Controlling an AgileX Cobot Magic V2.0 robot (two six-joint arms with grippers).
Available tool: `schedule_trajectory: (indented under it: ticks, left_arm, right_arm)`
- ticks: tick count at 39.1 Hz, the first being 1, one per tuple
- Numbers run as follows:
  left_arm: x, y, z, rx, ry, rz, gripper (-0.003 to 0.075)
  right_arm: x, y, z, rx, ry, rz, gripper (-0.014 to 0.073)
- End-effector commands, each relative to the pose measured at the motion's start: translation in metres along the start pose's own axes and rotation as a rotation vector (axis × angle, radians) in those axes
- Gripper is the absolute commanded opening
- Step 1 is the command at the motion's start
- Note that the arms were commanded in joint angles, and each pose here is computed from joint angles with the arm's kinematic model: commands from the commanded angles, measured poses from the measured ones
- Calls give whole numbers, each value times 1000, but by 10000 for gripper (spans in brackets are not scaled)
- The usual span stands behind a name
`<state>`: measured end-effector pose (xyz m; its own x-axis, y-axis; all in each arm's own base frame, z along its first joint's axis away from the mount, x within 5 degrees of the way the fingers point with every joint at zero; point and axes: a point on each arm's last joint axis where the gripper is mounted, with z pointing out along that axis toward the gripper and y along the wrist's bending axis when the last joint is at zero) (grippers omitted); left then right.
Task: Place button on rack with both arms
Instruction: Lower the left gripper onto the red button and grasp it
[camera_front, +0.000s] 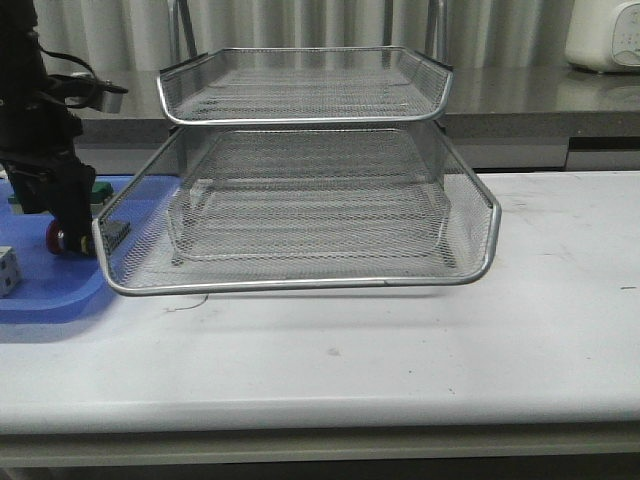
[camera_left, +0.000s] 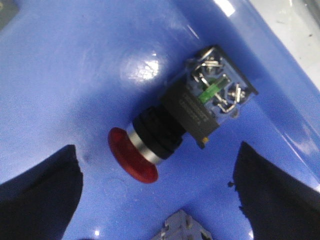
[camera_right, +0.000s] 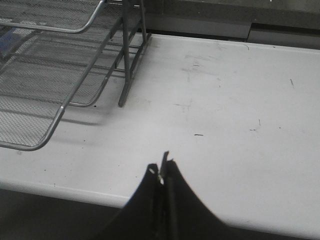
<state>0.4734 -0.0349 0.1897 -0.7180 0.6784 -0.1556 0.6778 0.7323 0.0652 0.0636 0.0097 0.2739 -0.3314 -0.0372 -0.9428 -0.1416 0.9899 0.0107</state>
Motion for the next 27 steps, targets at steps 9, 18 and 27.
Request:
schedule_trajectory:
  ticks: [9,18,27]
  left_arm:
    - [-17,7,-19,-9,-77,17,575]
    - [-20,6,-12,9,-109,40,575]
    - [-25,2,-12,49,-165,71,575]
  right_arm:
    - [-14,0,-3,-2,-91,-3,-110]
    - [-14,0,-3,-2,-91,-3,-110]
    - [-14,0,-3,-2,-91,-3,-110]
